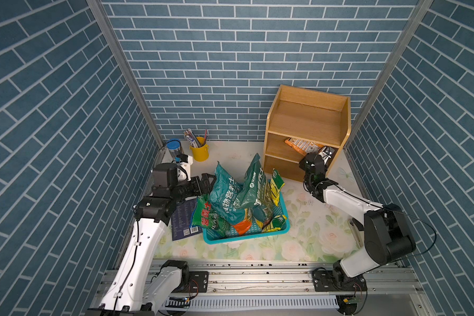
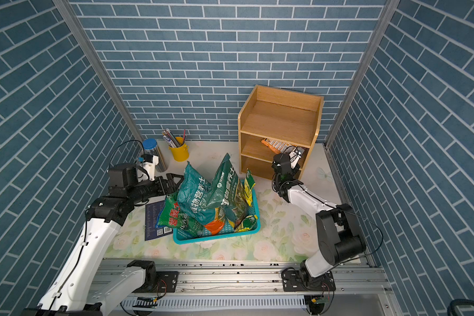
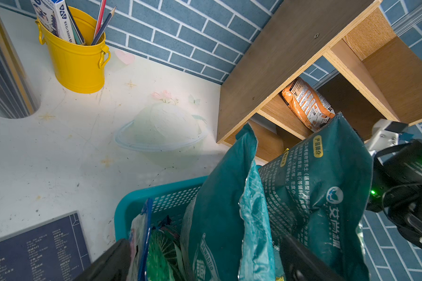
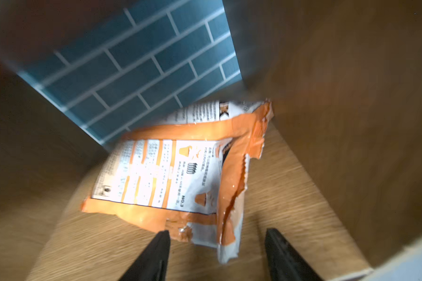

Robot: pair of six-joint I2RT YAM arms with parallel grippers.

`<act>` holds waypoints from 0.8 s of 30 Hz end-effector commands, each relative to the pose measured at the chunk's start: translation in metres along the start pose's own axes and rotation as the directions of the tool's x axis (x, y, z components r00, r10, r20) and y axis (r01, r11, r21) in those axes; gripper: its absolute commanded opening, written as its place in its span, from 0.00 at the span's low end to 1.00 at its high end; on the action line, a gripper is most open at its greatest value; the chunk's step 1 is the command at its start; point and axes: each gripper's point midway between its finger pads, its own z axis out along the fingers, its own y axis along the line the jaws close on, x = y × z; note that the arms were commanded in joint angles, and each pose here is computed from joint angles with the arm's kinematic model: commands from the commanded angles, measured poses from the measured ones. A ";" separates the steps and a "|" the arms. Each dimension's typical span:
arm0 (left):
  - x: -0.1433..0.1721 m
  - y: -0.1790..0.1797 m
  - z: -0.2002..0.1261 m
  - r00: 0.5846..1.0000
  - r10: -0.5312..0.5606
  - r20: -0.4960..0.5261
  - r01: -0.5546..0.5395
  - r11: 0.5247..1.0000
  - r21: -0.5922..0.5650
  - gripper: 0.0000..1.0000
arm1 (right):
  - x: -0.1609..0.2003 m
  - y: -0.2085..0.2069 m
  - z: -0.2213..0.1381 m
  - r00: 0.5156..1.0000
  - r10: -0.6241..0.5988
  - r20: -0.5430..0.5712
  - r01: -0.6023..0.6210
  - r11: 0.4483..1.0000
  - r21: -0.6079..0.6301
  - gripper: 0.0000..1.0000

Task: Take down the fertilizer bag from the shelf
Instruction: Pick up the fertilizer bag from the shelf.

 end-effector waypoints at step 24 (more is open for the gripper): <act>0.004 0.002 0.004 1.000 0.001 -0.009 -0.001 1.000 0.000 1.00 | -0.071 0.053 -0.095 0.976 -0.076 0.204 0.089 0.995 -0.055 0.00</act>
